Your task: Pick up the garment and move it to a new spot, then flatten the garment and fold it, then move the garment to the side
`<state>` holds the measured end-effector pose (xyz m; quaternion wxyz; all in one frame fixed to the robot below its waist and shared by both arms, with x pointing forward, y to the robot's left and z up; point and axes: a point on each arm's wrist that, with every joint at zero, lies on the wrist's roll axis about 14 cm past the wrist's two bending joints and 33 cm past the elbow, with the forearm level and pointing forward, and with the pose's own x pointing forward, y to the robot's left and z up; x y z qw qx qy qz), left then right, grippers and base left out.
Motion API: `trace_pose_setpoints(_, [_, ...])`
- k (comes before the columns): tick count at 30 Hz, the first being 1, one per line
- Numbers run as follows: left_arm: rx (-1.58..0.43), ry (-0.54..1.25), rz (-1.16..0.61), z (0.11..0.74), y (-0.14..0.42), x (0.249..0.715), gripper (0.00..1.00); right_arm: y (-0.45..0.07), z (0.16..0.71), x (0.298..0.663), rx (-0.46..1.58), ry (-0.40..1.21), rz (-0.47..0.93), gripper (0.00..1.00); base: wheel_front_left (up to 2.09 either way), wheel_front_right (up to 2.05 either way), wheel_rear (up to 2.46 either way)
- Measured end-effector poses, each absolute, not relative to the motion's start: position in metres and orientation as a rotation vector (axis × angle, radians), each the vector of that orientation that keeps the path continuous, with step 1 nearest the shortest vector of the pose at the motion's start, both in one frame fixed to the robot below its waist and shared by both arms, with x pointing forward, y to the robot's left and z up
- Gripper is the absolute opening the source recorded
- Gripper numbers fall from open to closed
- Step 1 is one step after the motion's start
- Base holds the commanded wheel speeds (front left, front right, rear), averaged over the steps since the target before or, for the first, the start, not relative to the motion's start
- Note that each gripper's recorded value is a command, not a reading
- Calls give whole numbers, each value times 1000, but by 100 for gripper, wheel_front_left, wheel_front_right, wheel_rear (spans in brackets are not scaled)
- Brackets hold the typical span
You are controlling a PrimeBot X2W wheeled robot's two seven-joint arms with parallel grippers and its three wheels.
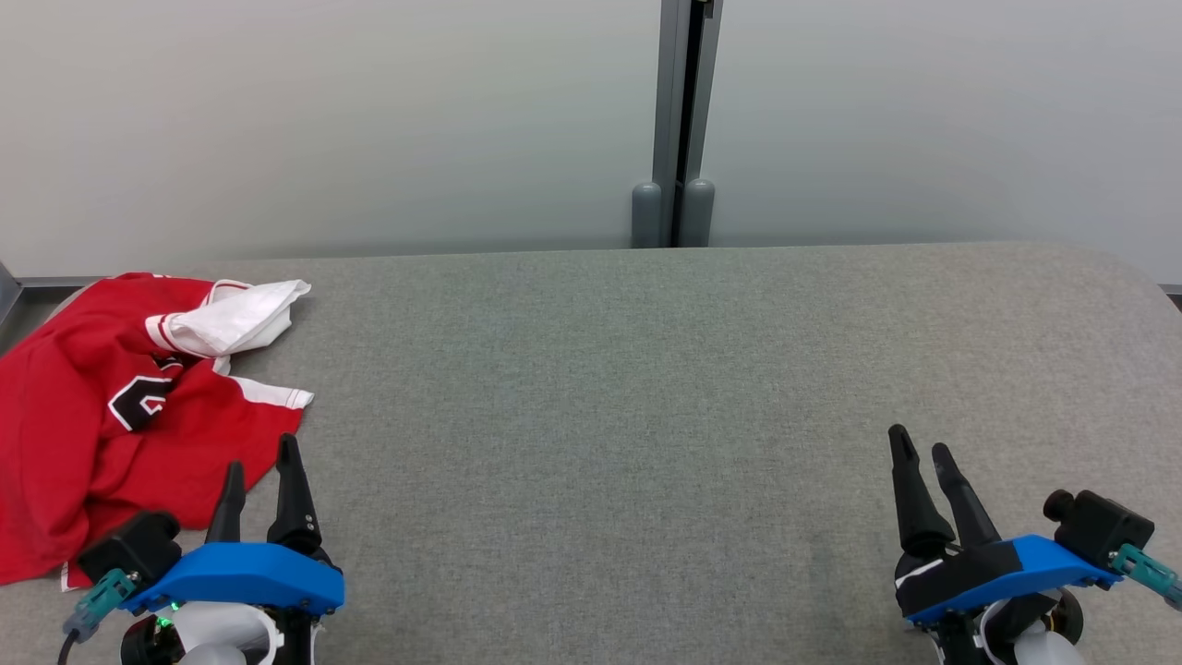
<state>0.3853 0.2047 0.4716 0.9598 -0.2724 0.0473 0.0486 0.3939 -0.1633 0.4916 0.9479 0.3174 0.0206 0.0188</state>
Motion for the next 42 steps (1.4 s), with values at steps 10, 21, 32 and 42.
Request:
trace_pose_setpoints(10, [-440,104,92,471,207,384,100,-159,490,394,527,41,59,100,0,0,0])
trace_pose_setpoints(21, [-330,120,72,472,208,383,100,-154,494,396,410,20,88,100,0,0,0])
trace_pose_setpoints(32, [-253,189,50,469,204,380,100,-151,495,397,306,7,109,100,0,0,0])
trace_pose_setpoints(42, [-182,207,58,472,208,375,100,-149,495,399,211,1,125,100,0,0,0])
